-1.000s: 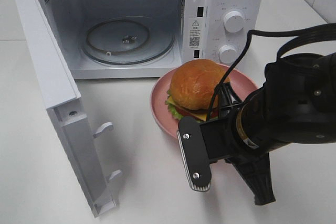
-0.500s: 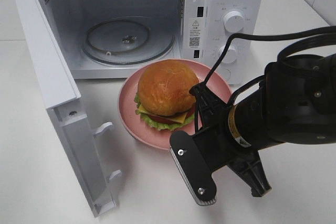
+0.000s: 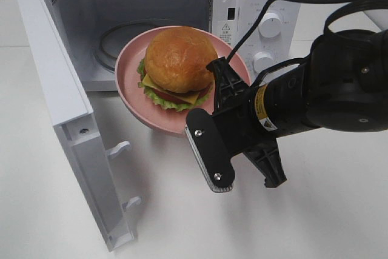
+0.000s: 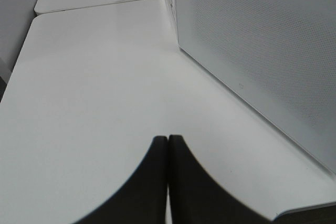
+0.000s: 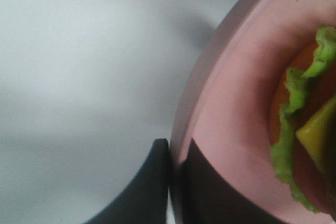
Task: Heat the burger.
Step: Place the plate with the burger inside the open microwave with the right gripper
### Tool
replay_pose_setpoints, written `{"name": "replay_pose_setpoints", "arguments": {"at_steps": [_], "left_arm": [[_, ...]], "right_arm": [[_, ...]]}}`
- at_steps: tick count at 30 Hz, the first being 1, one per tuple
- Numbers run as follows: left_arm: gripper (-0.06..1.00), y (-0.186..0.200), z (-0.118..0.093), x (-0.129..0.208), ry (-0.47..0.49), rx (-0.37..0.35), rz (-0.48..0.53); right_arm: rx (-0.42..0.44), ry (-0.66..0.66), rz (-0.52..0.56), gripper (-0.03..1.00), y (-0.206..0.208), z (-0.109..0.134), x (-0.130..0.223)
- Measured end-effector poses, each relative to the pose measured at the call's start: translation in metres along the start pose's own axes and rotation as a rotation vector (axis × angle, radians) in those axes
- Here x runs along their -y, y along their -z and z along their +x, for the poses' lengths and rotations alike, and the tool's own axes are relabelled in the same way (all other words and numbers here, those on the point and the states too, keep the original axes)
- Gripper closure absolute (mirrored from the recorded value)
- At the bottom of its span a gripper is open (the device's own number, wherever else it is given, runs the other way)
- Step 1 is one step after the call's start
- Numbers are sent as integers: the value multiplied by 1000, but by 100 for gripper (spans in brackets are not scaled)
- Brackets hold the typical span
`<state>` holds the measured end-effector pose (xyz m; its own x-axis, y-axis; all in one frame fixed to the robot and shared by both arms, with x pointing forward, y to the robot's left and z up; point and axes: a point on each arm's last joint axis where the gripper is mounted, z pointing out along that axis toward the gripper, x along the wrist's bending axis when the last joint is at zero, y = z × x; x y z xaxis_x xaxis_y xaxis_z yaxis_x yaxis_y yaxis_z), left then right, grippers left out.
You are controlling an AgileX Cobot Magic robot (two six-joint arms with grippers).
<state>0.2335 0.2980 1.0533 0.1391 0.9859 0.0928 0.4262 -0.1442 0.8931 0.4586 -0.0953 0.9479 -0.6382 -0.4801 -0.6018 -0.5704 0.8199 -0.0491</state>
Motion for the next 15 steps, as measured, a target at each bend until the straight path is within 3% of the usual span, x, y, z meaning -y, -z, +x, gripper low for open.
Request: {"name": "replay_pose_setpoints", "arguments": {"at_steps": [15], "left_arm": [[94,0,0,0,0,0,0]], "right_arm": [[-26,86,-1,95,-37,-17,-8]]}}
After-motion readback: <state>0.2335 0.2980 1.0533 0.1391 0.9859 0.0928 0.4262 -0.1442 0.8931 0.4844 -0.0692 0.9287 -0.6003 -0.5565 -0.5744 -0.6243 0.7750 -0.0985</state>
